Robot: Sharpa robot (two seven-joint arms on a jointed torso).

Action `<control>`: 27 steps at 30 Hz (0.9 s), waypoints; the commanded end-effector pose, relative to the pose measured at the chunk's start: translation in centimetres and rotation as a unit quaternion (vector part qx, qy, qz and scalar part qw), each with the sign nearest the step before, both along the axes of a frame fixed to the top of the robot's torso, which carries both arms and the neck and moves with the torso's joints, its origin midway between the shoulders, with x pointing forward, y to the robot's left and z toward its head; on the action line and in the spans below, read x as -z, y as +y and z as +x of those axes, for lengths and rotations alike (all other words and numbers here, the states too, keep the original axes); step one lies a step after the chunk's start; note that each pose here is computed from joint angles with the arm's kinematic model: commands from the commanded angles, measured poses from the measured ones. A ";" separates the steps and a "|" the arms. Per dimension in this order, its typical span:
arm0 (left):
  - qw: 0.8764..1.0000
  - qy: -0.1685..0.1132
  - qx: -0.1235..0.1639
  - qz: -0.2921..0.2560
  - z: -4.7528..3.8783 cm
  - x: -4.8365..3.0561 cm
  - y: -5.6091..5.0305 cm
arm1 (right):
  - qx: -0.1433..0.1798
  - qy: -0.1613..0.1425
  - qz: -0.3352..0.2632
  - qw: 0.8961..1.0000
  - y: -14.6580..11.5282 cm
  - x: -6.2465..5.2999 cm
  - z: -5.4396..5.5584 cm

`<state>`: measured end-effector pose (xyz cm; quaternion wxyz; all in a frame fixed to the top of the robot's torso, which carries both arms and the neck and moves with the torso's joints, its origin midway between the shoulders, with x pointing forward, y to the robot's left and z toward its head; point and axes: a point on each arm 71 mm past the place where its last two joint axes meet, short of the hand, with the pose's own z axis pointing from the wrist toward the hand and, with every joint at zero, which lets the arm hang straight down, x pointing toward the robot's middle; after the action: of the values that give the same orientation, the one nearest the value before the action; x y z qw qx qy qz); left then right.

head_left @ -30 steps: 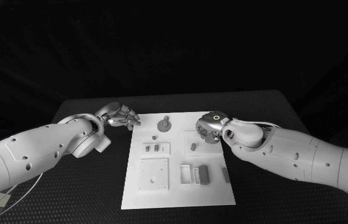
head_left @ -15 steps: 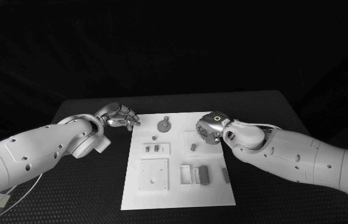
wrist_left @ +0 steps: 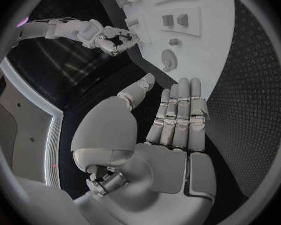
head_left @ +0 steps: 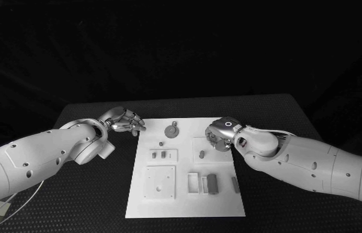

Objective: Assemble the parts on the task board

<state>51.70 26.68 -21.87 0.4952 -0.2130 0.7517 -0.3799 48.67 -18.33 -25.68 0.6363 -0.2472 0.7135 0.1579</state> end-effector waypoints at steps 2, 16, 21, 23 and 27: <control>1.000 0.000 0.007 -0.001 -0.01 -0.05 -0.2 | 0.001 -0.003 0.007 1.000 0.1 -0.1 0.0; 1.000 0.001 0.007 0.000 0.01 -0.03 -0.2 | 0.016 0.016 0.023 0.999 -0.8 0.0 0.5; 1.000 0.002 0.006 0.000 0.03 -0.02 -0.1 | 0.014 0.020 0.029 0.999 -0.7 -0.1 0.5; 1.000 0.002 0.007 0.000 0.03 -0.02 -0.1 | 0.015 0.021 0.032 0.999 -0.7 -0.1 0.5; 1.000 0.002 0.006 0.000 0.04 -0.01 -0.1 | 0.014 0.026 0.035 0.999 -0.7 -0.3 0.4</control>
<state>51.75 26.80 -21.91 0.4954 -0.2136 0.7524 -0.3780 49.06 -18.92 -25.51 0.6314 -0.2162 0.7237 0.1758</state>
